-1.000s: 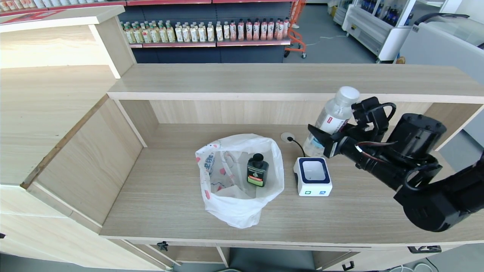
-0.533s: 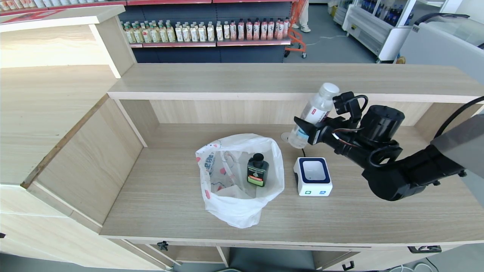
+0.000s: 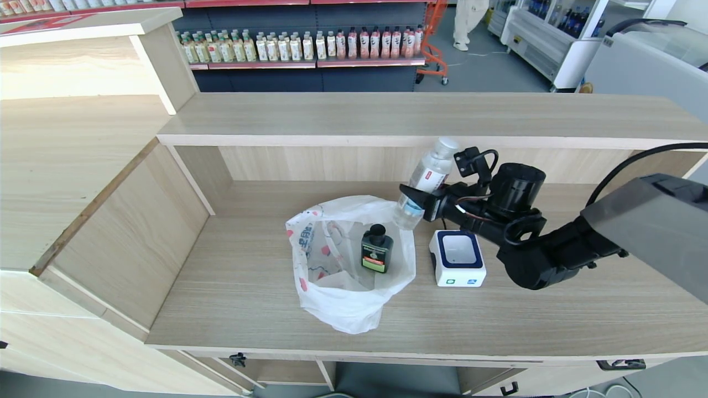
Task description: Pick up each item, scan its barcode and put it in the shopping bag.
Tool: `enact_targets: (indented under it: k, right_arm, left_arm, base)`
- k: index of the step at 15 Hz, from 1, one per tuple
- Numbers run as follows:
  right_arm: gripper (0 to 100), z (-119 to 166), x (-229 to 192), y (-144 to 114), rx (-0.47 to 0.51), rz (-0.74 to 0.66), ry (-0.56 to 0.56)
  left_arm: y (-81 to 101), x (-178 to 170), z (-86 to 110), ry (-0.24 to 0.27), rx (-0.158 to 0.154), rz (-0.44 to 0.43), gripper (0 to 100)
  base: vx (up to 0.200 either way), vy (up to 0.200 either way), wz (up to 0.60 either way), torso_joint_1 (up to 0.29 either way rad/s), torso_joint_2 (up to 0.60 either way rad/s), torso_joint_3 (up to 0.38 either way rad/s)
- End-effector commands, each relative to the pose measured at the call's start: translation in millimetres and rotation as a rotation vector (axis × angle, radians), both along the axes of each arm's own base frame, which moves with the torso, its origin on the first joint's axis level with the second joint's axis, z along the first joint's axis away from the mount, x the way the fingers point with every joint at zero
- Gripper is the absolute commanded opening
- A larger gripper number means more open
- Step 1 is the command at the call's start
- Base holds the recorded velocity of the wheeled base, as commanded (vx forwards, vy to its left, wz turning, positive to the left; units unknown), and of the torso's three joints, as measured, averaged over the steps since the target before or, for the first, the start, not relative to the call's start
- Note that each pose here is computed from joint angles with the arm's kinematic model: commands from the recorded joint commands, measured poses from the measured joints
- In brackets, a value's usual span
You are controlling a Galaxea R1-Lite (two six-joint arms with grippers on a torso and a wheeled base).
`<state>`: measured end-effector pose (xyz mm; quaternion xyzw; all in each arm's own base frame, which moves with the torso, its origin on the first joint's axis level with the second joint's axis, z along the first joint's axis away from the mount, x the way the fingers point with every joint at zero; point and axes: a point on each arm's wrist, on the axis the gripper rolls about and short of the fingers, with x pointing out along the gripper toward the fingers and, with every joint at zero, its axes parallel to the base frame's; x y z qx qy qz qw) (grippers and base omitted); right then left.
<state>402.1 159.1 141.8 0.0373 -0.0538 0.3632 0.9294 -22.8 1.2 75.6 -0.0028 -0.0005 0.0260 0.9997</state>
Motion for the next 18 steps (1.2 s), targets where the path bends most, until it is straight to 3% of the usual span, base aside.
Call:
enact_targets:
  k: [1,8,18]
  right_arm:
    - [0,-14.2,5.1,7.8,-0.006,0.014,0.026]
    - [0,-40.9,16.0,14.3,-0.025,0.022,0.058]
    - [0,-69.4,32.5,18.5,-0.151,0.004,-0.023]
  left_arm:
    - [0.0,0.0,0.0,-0.001,-0.001,0.000,100]
    - [0.0,0.0,0.0,-0.001,-0.001,0.000,100]
    - [0.0,0.0,0.0,-0.001,-0.001,0.000,100]
  base:
    - [0.000,0.000,0.00,0.000,0.00,0.000]
    - [0.000,0.000,0.00,0.000,0.00,0.000]
    - [0.000,0.000,0.00,0.000,0.00,0.000]
